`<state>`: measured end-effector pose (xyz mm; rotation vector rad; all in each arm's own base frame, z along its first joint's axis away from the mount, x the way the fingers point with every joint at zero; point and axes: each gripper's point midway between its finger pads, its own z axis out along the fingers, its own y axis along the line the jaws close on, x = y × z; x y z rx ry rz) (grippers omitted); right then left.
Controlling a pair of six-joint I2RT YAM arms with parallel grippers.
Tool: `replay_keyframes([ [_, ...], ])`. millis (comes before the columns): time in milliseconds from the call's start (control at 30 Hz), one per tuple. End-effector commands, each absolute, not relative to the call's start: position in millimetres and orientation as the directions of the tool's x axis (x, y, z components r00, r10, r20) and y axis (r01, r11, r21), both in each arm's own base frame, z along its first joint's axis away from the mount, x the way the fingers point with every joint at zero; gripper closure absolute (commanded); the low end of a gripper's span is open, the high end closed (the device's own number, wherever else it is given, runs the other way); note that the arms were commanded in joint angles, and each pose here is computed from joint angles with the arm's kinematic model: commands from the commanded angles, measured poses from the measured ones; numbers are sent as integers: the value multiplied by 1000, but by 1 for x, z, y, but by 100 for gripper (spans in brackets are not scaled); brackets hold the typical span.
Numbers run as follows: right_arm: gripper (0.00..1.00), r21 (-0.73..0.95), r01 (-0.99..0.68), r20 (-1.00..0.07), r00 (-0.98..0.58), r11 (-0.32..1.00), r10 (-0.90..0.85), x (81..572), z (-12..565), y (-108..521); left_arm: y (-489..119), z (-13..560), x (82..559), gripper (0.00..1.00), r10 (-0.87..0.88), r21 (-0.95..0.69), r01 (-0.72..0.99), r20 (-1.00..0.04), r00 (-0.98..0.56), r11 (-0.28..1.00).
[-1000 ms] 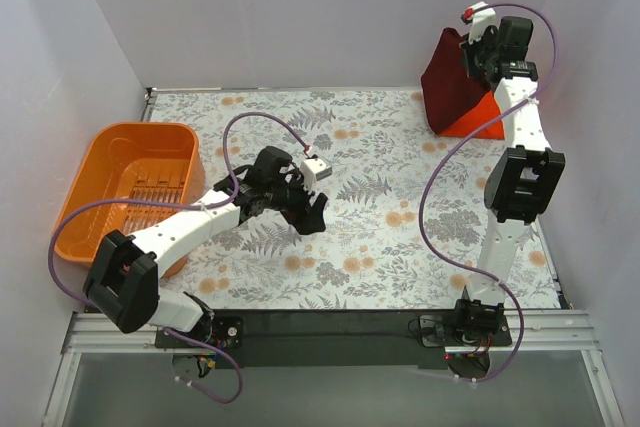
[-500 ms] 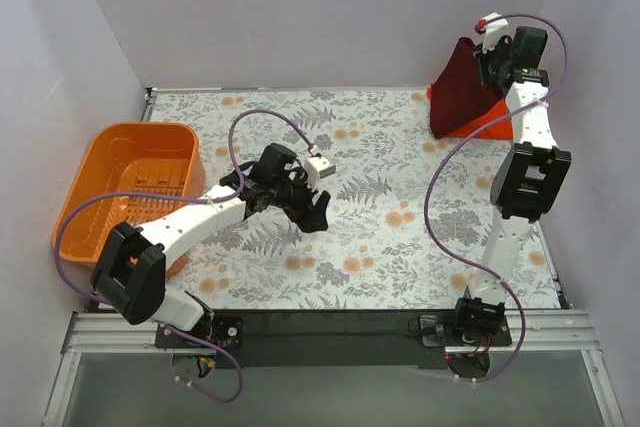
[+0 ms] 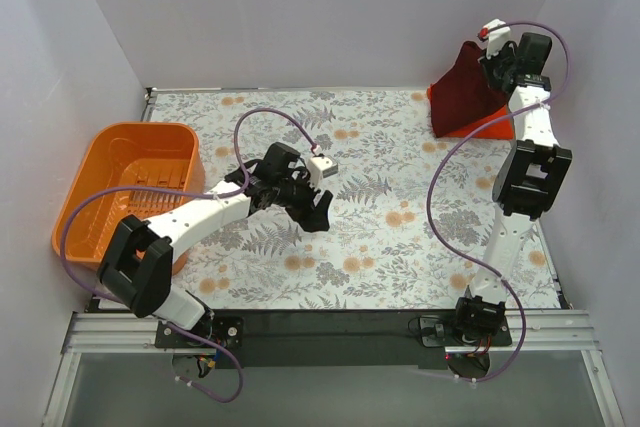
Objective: Fold and stack the t-shirts
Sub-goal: Neatly place the folded tshirt to the corner
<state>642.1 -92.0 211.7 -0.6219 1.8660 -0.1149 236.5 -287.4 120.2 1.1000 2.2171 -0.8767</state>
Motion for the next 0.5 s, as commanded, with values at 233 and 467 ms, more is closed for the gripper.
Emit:
replay_keyframes([
  [233, 40, -561, -242, -787, -142, 792, -601, 669, 220, -133, -294, 132, 243, 35, 492, -317, 833, -690, -530, 453],
  [467, 24, -602, -152, -779, -105, 784, -618, 666, 256, -142, -292, 140, 244, 34, 482, -305, 831, -700, -527, 465],
])
